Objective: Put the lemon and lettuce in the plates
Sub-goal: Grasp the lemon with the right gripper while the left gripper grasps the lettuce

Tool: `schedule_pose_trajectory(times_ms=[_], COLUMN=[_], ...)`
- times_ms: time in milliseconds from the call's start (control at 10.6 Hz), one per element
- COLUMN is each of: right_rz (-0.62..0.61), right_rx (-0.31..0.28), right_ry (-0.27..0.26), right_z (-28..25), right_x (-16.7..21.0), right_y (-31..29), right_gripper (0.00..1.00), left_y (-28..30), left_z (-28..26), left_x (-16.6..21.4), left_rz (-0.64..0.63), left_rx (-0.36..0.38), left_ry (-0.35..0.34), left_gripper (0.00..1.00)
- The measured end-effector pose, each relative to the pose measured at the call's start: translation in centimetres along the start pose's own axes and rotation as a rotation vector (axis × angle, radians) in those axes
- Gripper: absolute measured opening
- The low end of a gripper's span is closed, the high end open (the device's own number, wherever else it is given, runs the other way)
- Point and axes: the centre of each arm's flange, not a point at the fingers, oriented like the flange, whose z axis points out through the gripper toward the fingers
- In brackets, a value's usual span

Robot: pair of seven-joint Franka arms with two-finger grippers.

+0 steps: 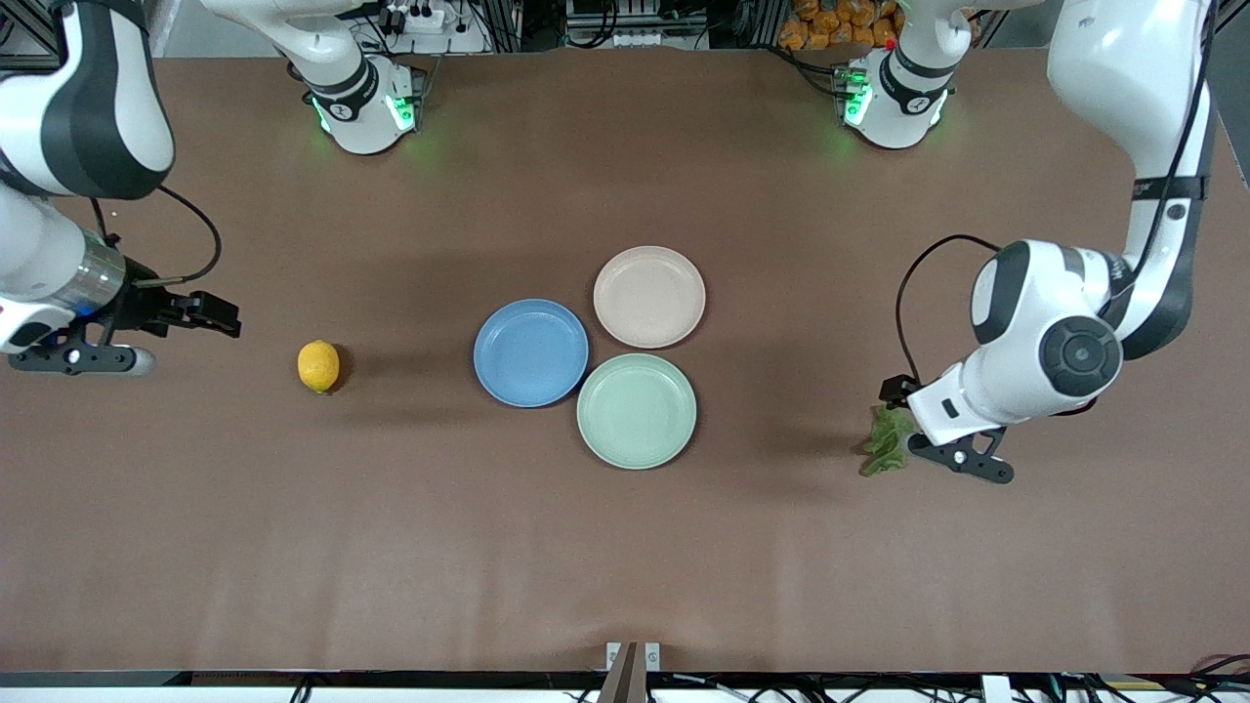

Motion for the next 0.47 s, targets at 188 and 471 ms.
schedule_pose_trajectory(times_ms=[188, 471], right_rz=[-0.032, -0.054], right_rx=[-0.001, -0.003], right_ry=[0.019, 0.030], right_z=[3.3, 8.4], right_x=[-0.2, -0.9], right_y=[0.1, 0.1], right_gripper=[1.00, 1.00], left_y=[0.1, 0.0], left_z=[3.0, 6.7], left_x=[0.4, 1.1], left_rz=[0.030, 0.054], left_rx=[0.031, 0.037], left_ry=[-0.034, -0.037], left_gripper=[1.00, 1.00])
